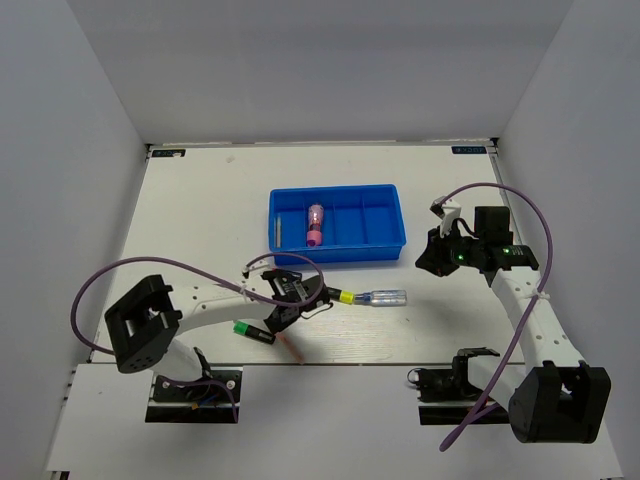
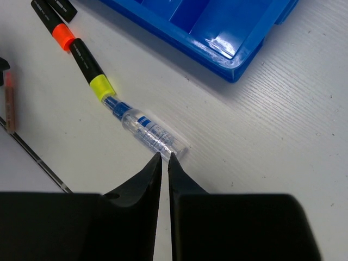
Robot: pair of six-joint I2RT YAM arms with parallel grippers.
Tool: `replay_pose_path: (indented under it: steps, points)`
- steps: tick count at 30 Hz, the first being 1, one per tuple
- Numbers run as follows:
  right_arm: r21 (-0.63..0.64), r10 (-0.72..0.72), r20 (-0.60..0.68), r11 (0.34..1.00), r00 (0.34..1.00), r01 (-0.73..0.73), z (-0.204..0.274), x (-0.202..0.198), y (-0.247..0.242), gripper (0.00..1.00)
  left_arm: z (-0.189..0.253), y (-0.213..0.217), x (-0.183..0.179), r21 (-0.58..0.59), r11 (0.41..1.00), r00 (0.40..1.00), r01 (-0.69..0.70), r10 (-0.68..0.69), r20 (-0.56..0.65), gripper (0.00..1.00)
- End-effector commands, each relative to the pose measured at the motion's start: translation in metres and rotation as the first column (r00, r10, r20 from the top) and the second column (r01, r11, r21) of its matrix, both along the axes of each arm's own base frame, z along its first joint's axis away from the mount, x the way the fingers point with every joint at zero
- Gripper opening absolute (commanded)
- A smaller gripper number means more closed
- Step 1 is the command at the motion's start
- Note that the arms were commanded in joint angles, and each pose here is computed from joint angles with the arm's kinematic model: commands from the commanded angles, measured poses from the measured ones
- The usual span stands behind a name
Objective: Sort the stationery into containers
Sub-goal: Pick up the pen from the corner of the board.
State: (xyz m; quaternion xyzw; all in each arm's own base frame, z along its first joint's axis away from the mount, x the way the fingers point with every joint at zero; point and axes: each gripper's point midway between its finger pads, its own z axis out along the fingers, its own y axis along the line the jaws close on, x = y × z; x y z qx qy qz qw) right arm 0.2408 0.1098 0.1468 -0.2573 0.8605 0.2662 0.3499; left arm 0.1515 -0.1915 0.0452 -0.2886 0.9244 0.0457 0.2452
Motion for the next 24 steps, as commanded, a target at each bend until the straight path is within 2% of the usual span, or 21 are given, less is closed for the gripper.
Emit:
replay_pose_path:
  steps: [1, 10, 13, 19, 24]
  points:
    - [0.005, 0.013, 0.058, 1.000, 0.998, -0.014, 0.017, 0.004, 0.001, 0.12, -0.008, -0.017, 0.000, -0.087, 0.995, 0.998, -0.057, 0.057, -0.005, 0.41]
    - [0.000, 0.007, 0.063, 1.000, 0.998, -0.007, 0.017, 0.006, 0.000, 0.12, -0.014, -0.015, -0.010, -0.082, 0.994, 0.997, -0.074, 0.071, -0.031, 0.46]
    - [-0.002, 0.007, 0.065, 1.000, 0.998, -0.007, 0.017, 0.006, -0.001, 0.12, -0.012, -0.015, -0.013, -0.091, 0.993, 0.997, -0.075, 0.073, -0.029, 0.53]
    - [0.002, 0.009, 0.061, 1.000, 0.998, -0.009, 0.017, 0.005, 0.000, 0.14, 0.008, -0.018, -0.020, -0.079, 0.995, 0.998, -0.059, 0.059, 0.002, 0.53]
    - [0.001, 0.008, 0.069, 1.000, 0.998, -0.008, 0.019, 0.005, 0.000, 0.14, 0.005, -0.013, -0.027, -0.068, 0.996, 0.998, -0.064, 0.064, -0.005, 0.53]
